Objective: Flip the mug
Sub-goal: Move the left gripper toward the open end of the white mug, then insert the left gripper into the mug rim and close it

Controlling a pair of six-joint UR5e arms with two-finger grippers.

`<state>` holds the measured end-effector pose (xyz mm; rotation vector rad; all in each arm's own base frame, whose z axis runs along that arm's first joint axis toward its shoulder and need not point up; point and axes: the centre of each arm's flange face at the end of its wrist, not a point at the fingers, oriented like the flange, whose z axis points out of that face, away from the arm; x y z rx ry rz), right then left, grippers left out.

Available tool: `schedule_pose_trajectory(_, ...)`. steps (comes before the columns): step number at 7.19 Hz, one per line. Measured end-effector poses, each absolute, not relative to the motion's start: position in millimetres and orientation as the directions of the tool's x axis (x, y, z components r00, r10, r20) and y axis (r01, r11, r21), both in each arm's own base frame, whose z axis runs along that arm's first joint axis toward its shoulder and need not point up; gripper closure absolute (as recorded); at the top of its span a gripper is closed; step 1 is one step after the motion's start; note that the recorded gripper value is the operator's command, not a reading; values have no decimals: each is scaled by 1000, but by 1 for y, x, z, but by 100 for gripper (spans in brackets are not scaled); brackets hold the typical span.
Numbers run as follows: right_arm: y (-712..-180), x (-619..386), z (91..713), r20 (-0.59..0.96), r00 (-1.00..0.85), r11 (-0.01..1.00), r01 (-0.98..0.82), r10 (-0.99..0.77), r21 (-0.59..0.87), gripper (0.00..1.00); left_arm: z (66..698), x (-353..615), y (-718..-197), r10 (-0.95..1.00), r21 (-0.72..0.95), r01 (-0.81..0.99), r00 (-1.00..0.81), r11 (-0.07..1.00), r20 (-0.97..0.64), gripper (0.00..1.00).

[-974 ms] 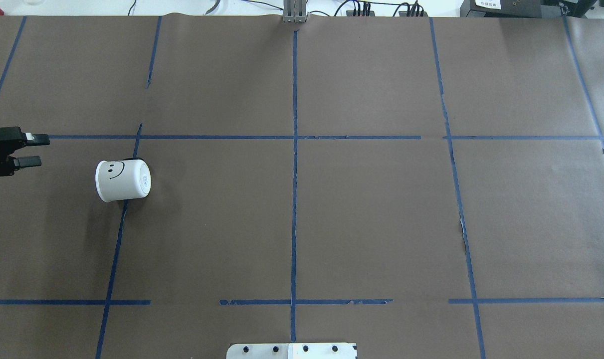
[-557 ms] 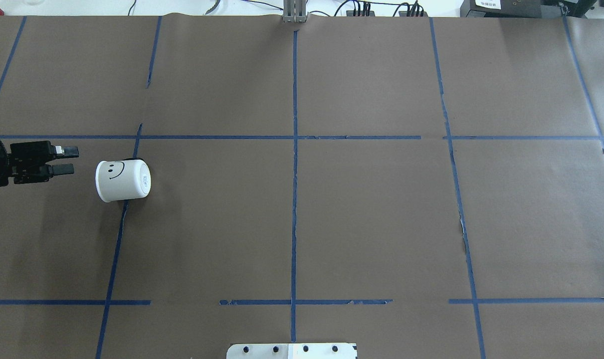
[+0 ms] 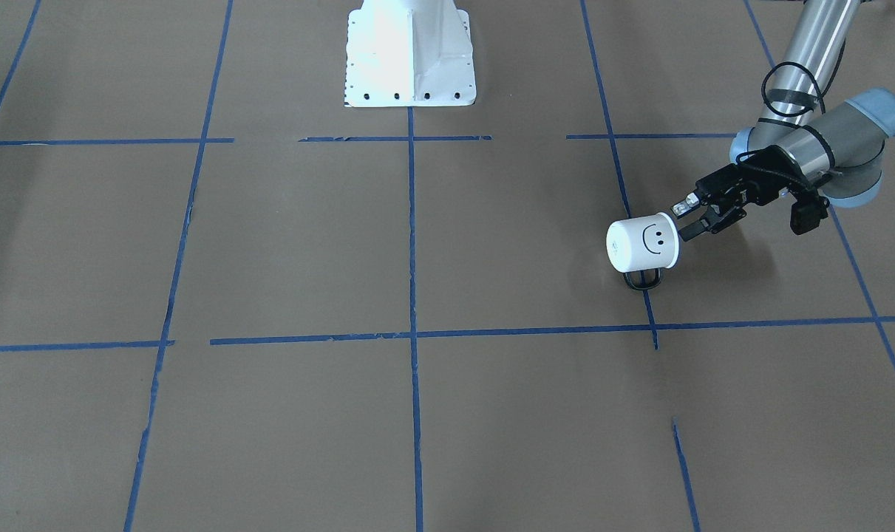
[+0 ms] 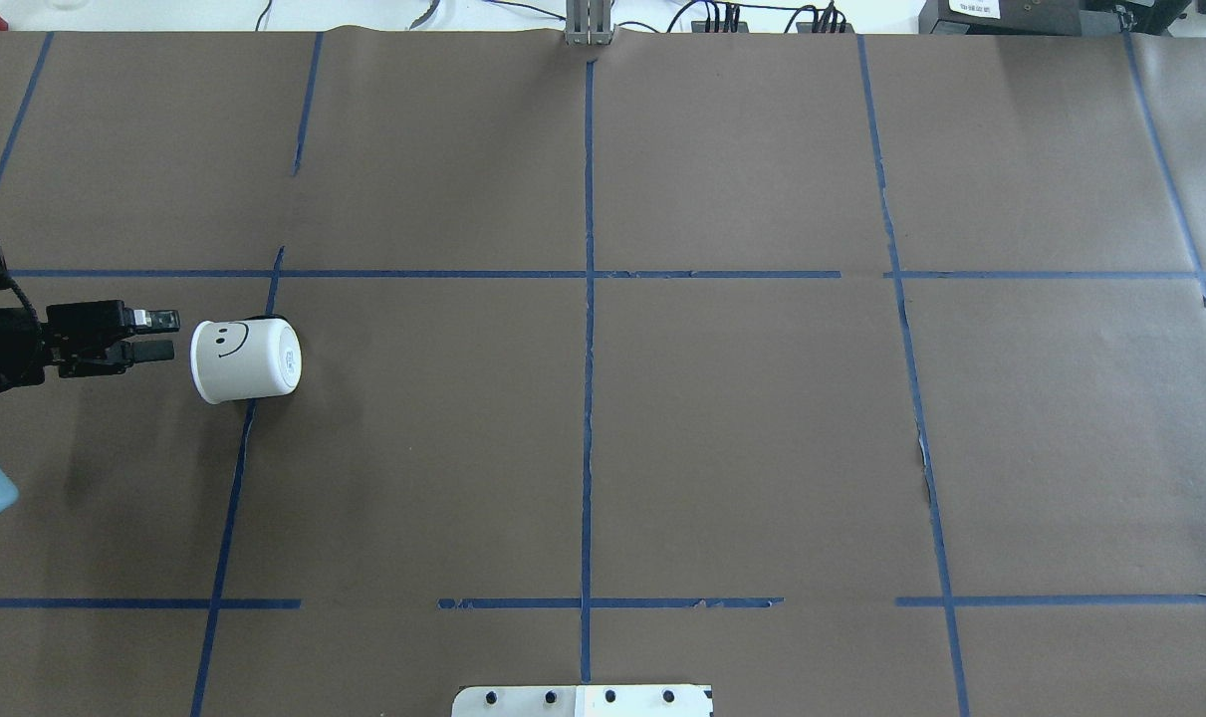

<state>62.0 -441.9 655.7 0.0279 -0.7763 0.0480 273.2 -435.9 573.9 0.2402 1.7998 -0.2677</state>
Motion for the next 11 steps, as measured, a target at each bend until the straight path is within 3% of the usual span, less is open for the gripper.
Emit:
schedule_pose_trajectory(5, -442, 62, 656, 701, 712, 999, -54, 33, 7, 0, 564, 293, -449, 40, -40, 292, -265, 956, -963, 8)
schedule_pose_trajectory(7, -442, 62, 656, 701, 712, 999, -54, 33, 7, 0, 562, 303, -443, 41, -41, 285, -277, 958, -960, 16)
schedule_pose_trajectory(8, -442, 62, 656, 701, 712, 999, -54, 33, 7, 0, 562, 308, -441, 37, -47, 285, -284, 957, -958, 35)
schedule_pose_trajectory(9, -442, 62, 656, 701, 712, 999, -53, 33, 7, 0, 562, 310, -439, 33, -52, 284, -289, 957, -957, 75)
schedule_pose_trajectory(10, -442, 62, 656, 701, 712, 999, -53, 33, 7, 0, 562, 311, -438, 31, -55, 283, -291, 957, -956, 100)
schedule_pose_trajectory(11, -442, 62, 656, 701, 712, 999, -53, 33, 7, 0, 561, 311, -438, 26, -61, 281, -296, 958, -955, 100)
